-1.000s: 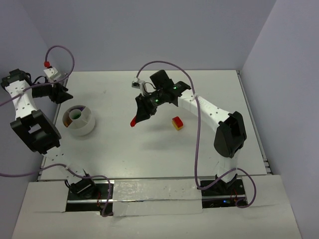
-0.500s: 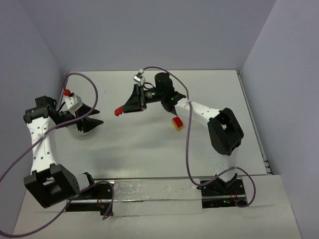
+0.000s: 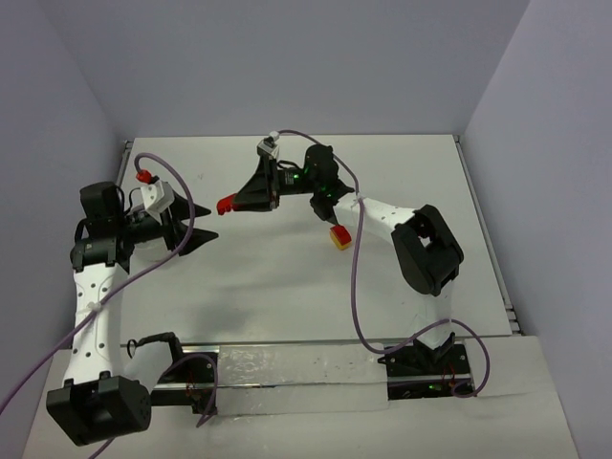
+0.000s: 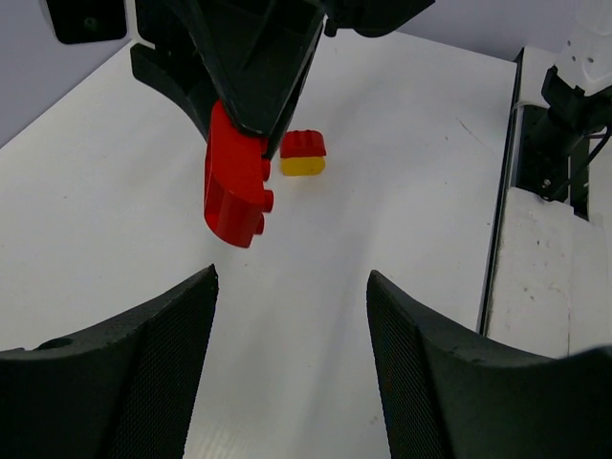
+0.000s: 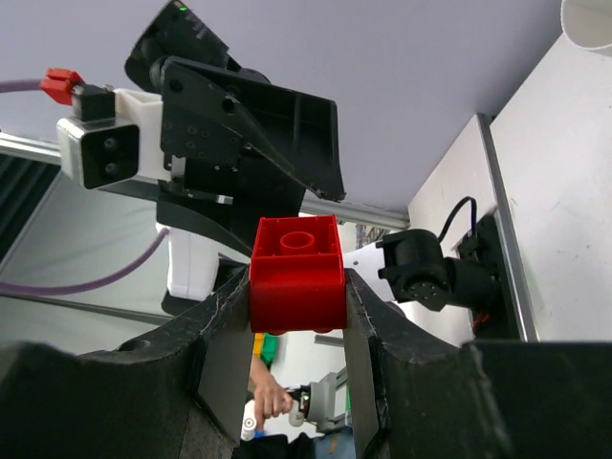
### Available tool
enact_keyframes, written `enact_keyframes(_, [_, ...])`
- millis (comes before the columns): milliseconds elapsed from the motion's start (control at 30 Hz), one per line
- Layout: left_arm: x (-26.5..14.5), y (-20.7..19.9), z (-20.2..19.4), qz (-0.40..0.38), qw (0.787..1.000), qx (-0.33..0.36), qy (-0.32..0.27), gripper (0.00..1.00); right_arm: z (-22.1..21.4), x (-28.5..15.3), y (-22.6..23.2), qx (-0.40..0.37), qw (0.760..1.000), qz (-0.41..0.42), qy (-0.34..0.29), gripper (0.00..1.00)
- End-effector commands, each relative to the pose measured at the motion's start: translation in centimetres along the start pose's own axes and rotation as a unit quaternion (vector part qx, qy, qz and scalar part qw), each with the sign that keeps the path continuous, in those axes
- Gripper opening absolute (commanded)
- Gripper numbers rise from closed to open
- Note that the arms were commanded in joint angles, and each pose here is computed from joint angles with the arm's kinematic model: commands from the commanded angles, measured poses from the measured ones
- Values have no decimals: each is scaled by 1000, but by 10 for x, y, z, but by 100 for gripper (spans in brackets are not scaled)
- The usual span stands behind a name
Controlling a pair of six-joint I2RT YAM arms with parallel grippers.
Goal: Sort the legos into containers by color
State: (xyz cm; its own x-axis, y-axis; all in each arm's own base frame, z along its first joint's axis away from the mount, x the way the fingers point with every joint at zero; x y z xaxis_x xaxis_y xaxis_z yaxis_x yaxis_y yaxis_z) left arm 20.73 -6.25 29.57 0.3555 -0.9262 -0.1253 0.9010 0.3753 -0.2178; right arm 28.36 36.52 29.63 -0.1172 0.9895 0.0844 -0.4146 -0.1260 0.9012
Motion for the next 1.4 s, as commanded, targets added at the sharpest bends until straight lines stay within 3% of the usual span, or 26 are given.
enact_keyframes(0, [9, 2, 22, 5, 1000, 23, -15, 70, -3, -2, 16, -20, 999, 29, 2, 0])
enact_keyframes(367, [26, 1, 29, 2, 1000, 21, -24, 67, -7, 0, 17, -15, 999, 39, 6, 0])
enact_keyframes(467, [30, 3, 30, 9, 999, 20, -26, 62, -8, 2, 17, -9, 999, 40, 8, 0])
enact_keyframes(600, [31, 5, 34, 21, 999, 19, -28, 43, -11, 4, 16, -6, 999, 41, 12, 0])
enact_keyframes(767, [29, 4, 37, 38, 999, 8, -24, 0, -12, 7, 16, -1, 999, 43, 17, 0])
enact_keyframes(833, [27, 2, 37, 42, 999, 10, -23, 0, -13, 8, 17, 0, 999, 43, 18, 2])
enact_keyframes(967, [22, -5, 35, 54, 998, 10, -11, 0, -13, 7, 17, 3, 999, 42, 19, 39])
enact_keyframes(1000, [20, -9, 34, 57, 998, 8, -2, 0, -14, 6, 18, 3, 999, 41, 19, 57])
enact_keyframes(1200, [3, -13, 33, 91, 995, 6, 38, 0, -11, 0, 21, -8, 999, 32, 11, 99])
enact_keyframes(1267, [-7, -10, 32, 111, 991, 16, 71, 0, -7, -7, 19, 2, 1000, 4, 4, 100])
enact_keyframes(1367, [-27, -3, 33, 133, 981, 29, 137, 0, 6, -16, 16, -58, 995, -81, -19, 100])
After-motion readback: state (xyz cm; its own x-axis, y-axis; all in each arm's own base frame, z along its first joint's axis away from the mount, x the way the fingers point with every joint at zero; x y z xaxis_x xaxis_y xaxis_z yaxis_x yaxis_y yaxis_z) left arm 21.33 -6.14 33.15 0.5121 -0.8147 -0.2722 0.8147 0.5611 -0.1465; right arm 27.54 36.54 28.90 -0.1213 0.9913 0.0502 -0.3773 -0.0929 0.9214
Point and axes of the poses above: each gripper's point midway between its finger pads, its own x axis out along the fingers, its own y axis along the line the jaws close on, z = x × y, the point moved 7 cm from there along -x, back along the fingers, and after that the axes turned 11 degrees about -x, right-handed, at the moved point
